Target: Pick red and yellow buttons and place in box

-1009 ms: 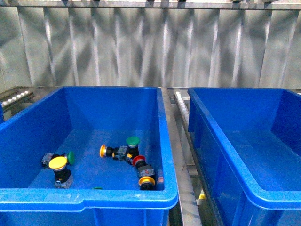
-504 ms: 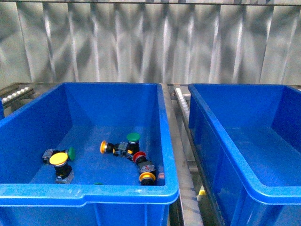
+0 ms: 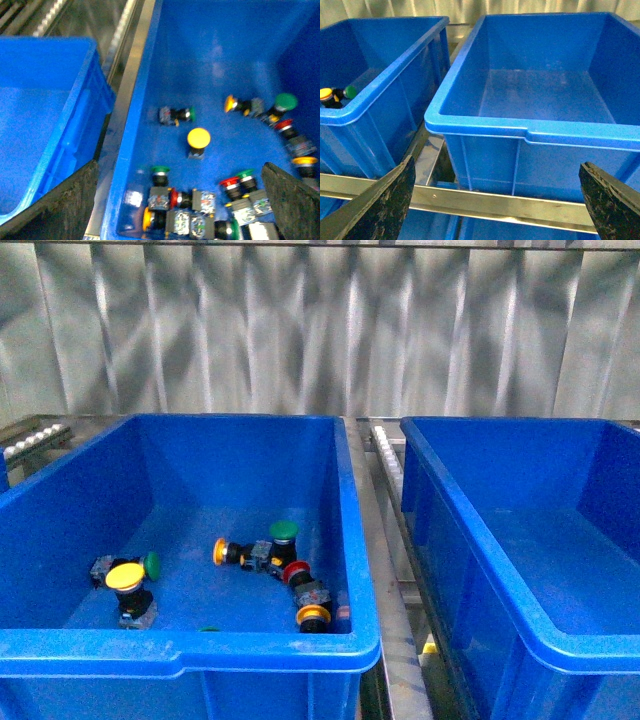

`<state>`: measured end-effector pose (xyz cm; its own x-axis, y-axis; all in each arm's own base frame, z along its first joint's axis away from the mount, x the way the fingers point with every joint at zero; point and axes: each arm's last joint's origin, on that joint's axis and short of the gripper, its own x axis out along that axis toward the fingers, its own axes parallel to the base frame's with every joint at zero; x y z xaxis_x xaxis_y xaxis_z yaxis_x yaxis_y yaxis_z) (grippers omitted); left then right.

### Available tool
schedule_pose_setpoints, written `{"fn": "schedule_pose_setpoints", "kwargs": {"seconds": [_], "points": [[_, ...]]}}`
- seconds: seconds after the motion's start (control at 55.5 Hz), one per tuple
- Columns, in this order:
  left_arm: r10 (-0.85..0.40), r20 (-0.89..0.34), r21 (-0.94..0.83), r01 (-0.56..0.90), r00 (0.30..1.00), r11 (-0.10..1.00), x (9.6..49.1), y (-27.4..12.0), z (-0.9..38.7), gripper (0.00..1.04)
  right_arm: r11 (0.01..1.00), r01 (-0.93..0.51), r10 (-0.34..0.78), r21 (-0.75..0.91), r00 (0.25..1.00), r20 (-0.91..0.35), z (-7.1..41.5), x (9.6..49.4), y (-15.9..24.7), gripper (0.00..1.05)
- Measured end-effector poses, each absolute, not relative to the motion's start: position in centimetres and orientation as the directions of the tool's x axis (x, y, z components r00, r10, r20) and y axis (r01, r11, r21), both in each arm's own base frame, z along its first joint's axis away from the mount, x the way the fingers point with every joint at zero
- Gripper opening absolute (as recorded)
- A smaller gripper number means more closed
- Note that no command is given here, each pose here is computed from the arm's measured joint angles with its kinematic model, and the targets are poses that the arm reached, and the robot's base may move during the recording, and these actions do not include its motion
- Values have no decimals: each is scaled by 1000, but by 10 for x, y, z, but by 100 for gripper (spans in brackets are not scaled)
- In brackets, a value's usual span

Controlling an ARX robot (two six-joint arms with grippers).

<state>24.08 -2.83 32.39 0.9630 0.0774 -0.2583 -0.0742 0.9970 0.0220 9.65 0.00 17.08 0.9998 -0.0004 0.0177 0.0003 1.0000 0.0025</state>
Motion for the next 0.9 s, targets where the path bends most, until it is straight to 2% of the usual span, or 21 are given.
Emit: {"fn": "schedule_pose_setpoints", "kwargs": {"seconds": [0.144,0.162,0.252,0.45,0.9], "points": [[123,-383,32,-120,915,992,293,-37,318,97,1000,1,-1,3,1000,18,171,97,0,98],[123,-443,26,-125,888,992,320,-46,310,97,1000,1,-1,3,1000,17,171,97,0,98],[153,-490,49,-149,858,988,338,-52,298,97,1000,1,-1,2,1000,17,171,97,0,98],[223,-562,119,-189,796,975,369,-57,267,97,1000,1,-1,3,1000,18,171,97,0,98],[206,-634,90,-193,745,977,407,-64,228,97,1000,1,-1,2,1000,18,171,97,0,98]]}}
